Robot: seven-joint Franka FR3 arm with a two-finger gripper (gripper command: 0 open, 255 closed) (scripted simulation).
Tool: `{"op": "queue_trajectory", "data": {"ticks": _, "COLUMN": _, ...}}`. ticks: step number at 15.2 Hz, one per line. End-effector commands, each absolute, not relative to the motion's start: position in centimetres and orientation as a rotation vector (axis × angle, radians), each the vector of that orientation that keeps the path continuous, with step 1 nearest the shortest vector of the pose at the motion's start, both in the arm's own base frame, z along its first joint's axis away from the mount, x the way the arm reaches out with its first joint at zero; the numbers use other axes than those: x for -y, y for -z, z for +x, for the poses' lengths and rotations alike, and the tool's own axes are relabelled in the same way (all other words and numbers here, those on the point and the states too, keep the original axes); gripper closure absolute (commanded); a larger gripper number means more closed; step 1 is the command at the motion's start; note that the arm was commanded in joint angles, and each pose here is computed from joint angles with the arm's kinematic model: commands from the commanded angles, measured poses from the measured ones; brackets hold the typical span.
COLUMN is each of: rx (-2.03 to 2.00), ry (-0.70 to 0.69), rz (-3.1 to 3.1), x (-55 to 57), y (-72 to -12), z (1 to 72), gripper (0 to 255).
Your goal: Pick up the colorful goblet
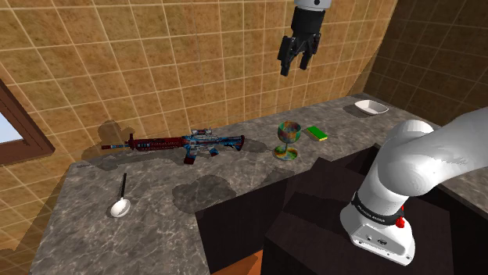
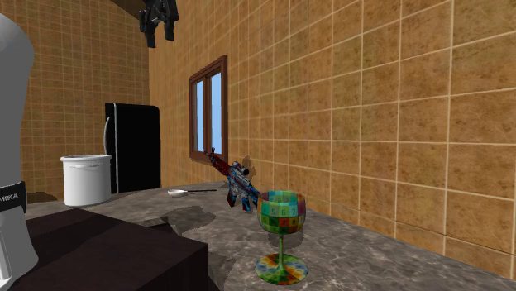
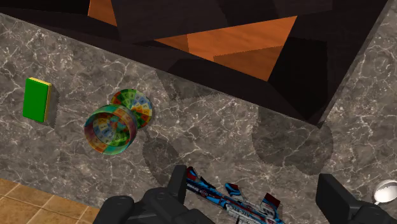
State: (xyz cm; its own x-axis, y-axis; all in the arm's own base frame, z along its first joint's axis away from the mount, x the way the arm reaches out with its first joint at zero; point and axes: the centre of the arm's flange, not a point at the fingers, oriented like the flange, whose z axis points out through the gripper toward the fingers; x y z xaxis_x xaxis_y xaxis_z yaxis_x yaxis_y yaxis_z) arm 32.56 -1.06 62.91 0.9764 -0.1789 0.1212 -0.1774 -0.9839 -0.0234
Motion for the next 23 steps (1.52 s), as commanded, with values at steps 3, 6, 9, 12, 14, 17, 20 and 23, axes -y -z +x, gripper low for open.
{"op": "queue_trajectory", "data": {"ticks": 3, "rx": -0.28, "ry": 0.184, "rz": -3.113, "x": 2.4, "y": -60.8, "z": 33.5, "gripper": 0}}
{"op": "queue_trajectory", "data": {"ticks": 6, "rx": -0.28, "ry": 0.171, "rz": -3.116, "x": 4.5, "y": -57.7, "z": 34.8, "gripper": 0}}
{"op": "queue_trajectory", "data": {"ticks": 9, "rx": -0.28, "ry": 0.159, "rz": -3.12, "x": 6.6, "y": -54.6, "z": 36.1, "gripper": 0}}
{"op": "queue_trajectory", "data": {"ticks": 12, "rx": -0.279, "ry": 0.146, "rz": -3.123, "x": 8.6, "y": -51.4, "z": 37.4, "gripper": 0}}
{"op": "queue_trajectory", "data": {"ticks": 14, "rx": -0.279, "ry": 0.137, "rz": -3.125, "x": 10.0, "y": -49.3, "z": 38.2, "gripper": 0}}
{"op": "queue_trajectory", "data": {"ticks": 17, "rx": -0.279, "ry": 0.124, "rz": -3.129, "x": 12.1, "y": -46.2, "z": 39.5, "gripper": 0}}
{"op": "queue_trajectory", "data": {"ticks": 20, "rx": -0.278, "ry": 0.112, "rz": -3.132, "x": 14.2, "y": -43.0, "z": 40.7, "gripper": 0}}
{"op": "queue_trajectory", "data": {"ticks": 23, "rx": -0.278, "ry": 0.099, "rz": -3.135, "x": 16.3, "y": -39.9, "z": 41.9, "gripper": 0}}
